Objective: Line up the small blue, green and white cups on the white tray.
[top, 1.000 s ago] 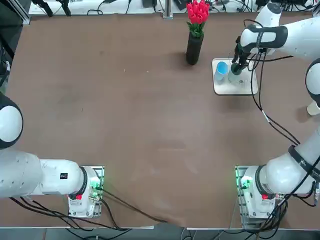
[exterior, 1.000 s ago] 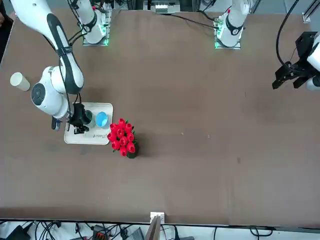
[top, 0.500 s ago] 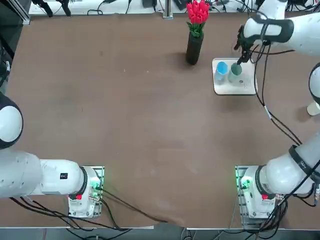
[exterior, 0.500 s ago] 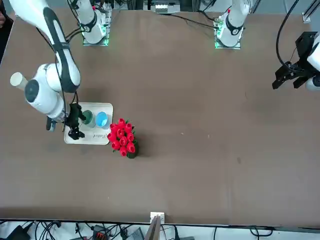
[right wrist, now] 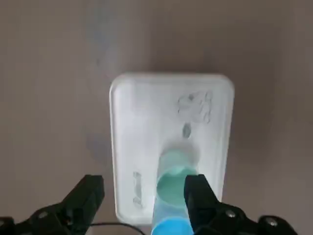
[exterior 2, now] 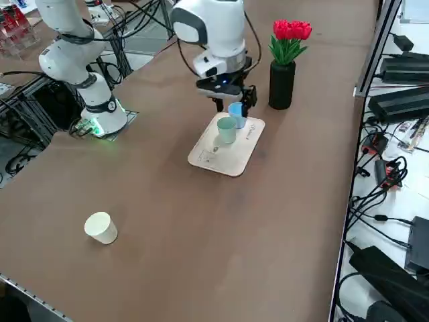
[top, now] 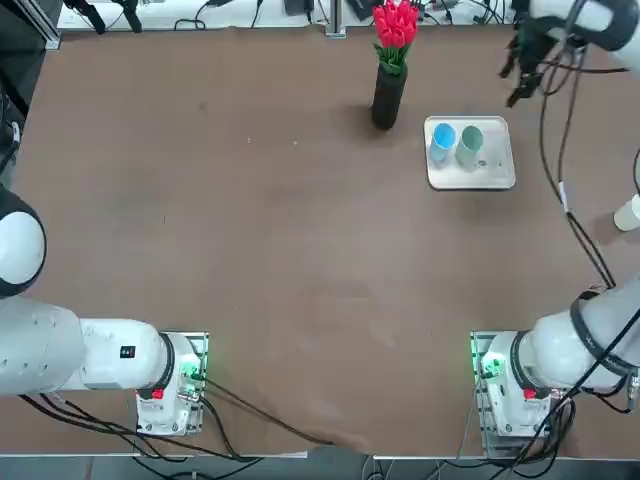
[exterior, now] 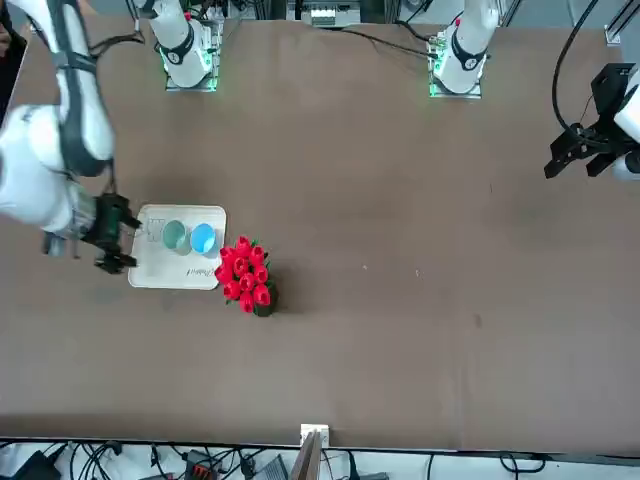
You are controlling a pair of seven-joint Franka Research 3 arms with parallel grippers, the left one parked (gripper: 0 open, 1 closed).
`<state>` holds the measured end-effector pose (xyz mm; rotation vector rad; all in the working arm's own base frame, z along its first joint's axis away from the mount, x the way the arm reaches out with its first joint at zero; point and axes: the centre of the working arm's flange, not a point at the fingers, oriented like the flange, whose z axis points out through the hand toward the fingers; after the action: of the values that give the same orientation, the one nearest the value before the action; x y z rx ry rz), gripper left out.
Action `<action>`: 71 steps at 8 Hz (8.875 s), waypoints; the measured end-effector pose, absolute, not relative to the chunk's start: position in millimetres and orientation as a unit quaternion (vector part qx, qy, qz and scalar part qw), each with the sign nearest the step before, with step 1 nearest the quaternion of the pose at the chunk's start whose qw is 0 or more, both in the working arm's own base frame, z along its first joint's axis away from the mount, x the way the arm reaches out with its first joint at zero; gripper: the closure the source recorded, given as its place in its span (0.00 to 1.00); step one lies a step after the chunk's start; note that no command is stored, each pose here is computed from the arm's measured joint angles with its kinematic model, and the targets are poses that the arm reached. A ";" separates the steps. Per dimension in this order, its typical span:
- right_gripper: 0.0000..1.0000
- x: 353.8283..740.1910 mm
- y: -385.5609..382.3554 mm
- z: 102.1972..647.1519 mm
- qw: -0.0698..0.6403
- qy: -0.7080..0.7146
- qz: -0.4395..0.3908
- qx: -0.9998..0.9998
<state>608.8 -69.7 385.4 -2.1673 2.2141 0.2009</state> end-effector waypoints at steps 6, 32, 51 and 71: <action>0.00 516.5 -329.9 358.0 -0.021 0.706 0.075 -0.704; 0.98 388.1 -447.0 250.3 0.012 0.582 0.055 -0.811; 0.98 592.0 -68.2 274.0 0.054 0.659 0.094 -0.744; 0.00 607.9 -71.4 378.9 0.065 0.646 0.085 -0.756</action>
<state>607.9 -71.4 378.9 -2.2811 1.9489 0.2555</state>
